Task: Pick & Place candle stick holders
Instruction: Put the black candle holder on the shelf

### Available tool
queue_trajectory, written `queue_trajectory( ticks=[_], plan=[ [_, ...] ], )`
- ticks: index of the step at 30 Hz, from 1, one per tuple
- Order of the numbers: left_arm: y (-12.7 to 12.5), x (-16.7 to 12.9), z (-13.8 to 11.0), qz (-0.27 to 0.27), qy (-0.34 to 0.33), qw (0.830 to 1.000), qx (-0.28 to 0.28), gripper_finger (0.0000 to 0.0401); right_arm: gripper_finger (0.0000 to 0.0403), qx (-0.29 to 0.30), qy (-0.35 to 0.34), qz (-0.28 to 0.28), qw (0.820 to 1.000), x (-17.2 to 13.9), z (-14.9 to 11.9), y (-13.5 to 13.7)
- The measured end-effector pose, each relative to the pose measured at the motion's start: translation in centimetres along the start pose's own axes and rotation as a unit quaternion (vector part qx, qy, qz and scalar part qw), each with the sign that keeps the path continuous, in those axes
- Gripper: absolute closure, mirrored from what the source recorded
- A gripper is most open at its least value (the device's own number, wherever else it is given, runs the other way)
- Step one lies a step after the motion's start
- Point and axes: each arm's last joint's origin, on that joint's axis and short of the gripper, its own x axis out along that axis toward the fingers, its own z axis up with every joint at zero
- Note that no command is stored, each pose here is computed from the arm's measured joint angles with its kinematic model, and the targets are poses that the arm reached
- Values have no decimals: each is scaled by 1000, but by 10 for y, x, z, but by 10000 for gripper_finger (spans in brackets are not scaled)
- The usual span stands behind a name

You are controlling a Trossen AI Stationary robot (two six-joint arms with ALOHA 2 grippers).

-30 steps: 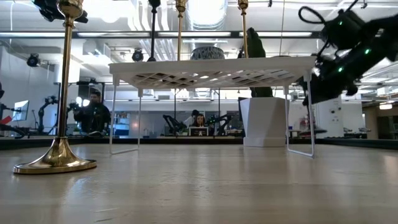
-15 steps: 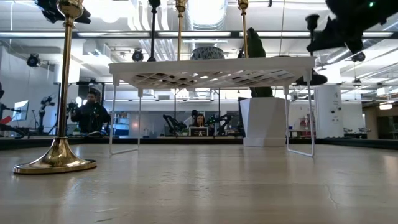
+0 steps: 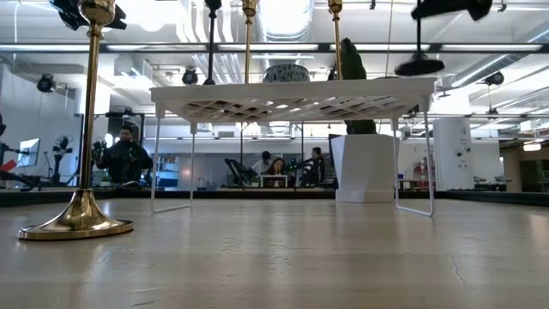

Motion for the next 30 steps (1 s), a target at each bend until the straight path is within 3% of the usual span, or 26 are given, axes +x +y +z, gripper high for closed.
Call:
queue_trajectory(
  ticks=[10,17,26,30],
  plan=[
    [0,0,0,0,0,1000,0,181,394,-37,-7,39,999,-7,27,64],
    [0,0,0,0,0,1000,1,181,394,-29,27,67,997,3,26,95],
    [0,0,0,0,0,1000,1,181,394,2,11,142,990,13,34,112],
    [0,0,0,-1,0,1000,1,181,394,3,20,143,990,24,33,107]
  ],
)
